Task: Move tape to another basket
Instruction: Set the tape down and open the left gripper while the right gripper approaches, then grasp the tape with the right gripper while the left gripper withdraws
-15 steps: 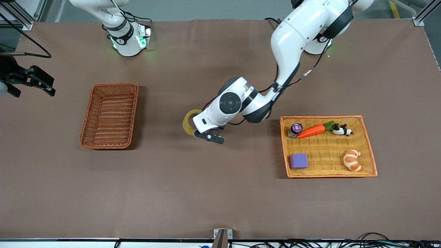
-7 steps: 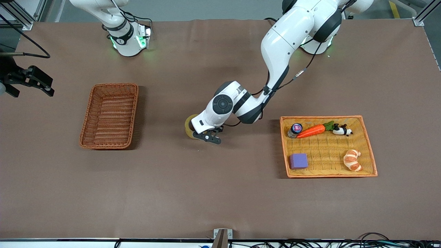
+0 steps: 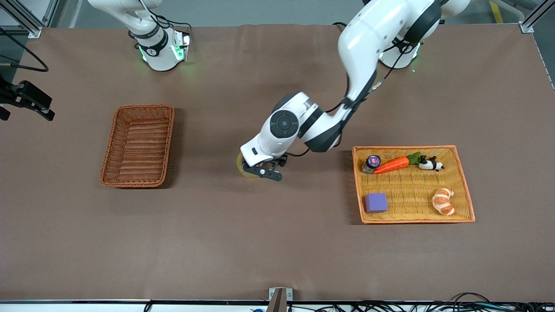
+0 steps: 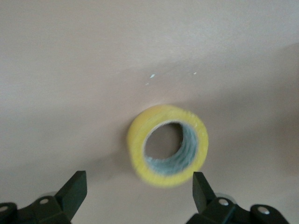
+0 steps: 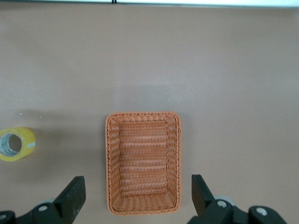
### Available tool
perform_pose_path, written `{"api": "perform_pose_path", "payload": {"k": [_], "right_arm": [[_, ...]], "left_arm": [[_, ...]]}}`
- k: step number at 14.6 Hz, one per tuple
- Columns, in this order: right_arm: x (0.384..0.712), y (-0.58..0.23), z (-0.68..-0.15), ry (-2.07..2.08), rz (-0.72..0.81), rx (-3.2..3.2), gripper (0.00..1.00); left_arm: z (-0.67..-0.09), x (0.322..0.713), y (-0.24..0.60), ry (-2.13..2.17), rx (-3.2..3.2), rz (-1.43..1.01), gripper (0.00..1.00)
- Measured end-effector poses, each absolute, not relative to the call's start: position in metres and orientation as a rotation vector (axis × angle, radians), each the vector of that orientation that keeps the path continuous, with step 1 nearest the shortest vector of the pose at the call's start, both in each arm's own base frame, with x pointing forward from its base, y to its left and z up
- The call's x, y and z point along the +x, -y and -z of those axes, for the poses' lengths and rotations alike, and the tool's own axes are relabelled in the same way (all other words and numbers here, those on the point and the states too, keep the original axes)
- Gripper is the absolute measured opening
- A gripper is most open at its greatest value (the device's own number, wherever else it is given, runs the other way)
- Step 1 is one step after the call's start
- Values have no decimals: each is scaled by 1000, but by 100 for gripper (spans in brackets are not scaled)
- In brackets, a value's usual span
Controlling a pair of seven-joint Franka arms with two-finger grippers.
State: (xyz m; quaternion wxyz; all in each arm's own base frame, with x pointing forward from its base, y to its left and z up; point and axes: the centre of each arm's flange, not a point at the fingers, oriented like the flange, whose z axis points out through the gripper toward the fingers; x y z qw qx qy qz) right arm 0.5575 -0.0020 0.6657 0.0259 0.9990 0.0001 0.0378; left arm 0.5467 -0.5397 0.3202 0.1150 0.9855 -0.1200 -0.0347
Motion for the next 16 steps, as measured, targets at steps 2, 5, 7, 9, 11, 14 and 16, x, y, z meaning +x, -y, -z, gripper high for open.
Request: {"api": "perform_pose_path", "payload": {"k": [2,5,7,9,11,14,16], "right_arm": [[572,-8,-632,-28,-38,3091,100],[599,-58,-573,-160,2,3089,100],[606,-92,-530,-202,-9,3088,100],[601,-112,-482,-180,-8,3091,100],[590,-136,-432,-143,-35,3099,100],[562,-195,-352,-112,-71,3114,100],[545,-238,-314,-133,-50,3112,100]], "left_arm": [[-382,558,502,255,2932,143,100],[-448,582,419,100,2955,97,100],[-480,598,356,28,2959,42,100],[-501,607,304,-6,2971,-7,100],[-509,613,264,-76,2999,-34,100],[-523,628,199,-95,3017,-92,100],[-535,632,161,-82,3025,-130,100]]}}
